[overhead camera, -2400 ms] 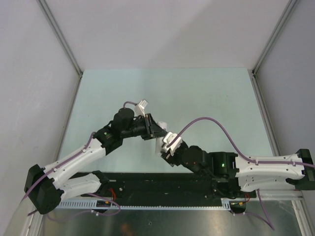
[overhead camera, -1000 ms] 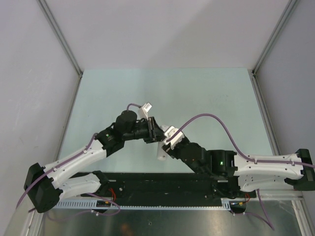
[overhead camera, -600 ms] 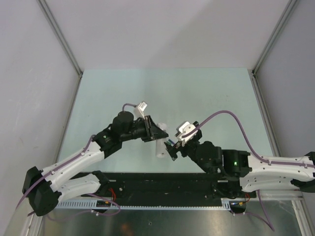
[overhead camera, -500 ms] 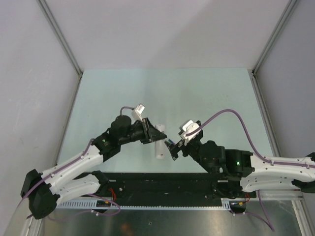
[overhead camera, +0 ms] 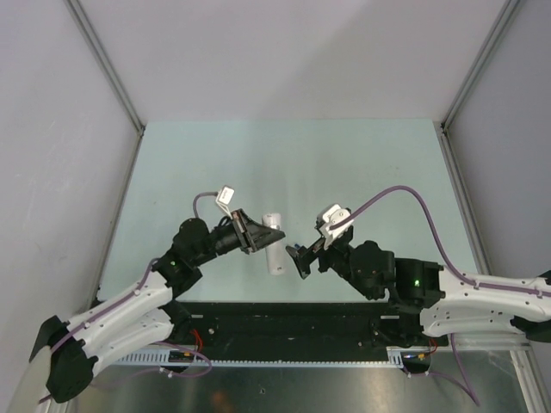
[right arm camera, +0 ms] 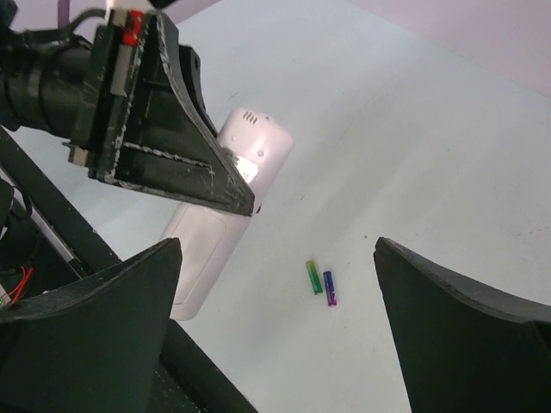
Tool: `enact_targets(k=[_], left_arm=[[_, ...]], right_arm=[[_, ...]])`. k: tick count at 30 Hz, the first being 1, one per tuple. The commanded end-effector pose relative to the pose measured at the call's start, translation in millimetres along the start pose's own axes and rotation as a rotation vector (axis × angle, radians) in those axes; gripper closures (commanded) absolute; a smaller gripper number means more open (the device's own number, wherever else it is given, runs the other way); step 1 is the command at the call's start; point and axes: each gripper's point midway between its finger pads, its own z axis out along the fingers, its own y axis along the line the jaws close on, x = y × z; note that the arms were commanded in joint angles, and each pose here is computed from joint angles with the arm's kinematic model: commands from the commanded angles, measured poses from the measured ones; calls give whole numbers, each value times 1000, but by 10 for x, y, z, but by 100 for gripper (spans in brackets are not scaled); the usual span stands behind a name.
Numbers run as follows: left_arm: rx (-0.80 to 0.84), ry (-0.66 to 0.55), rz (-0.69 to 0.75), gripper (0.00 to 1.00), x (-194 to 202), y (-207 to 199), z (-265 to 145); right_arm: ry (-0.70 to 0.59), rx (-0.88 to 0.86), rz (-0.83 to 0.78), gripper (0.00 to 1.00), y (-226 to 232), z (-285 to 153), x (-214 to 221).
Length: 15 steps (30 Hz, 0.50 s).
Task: Load the batteries into the remote control
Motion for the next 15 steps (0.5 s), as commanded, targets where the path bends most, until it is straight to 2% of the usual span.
enact_targets(k=[1,9,12,15], left_arm=[[99,-56,13,100,-120,-219,-39],[130,123,-175,100,-18,-317,75],[160,226,-185,100,60,-397,123],[170,267,-204,100,97,-423,122]], right_arm=[[-41,-23,8,0,67,36,-177],[-56,-32,-143,2,222,-47,-173],[-56,-38,-195,0,258,-106,-189],[-5,-89,-248,1,312,-157,-132]])
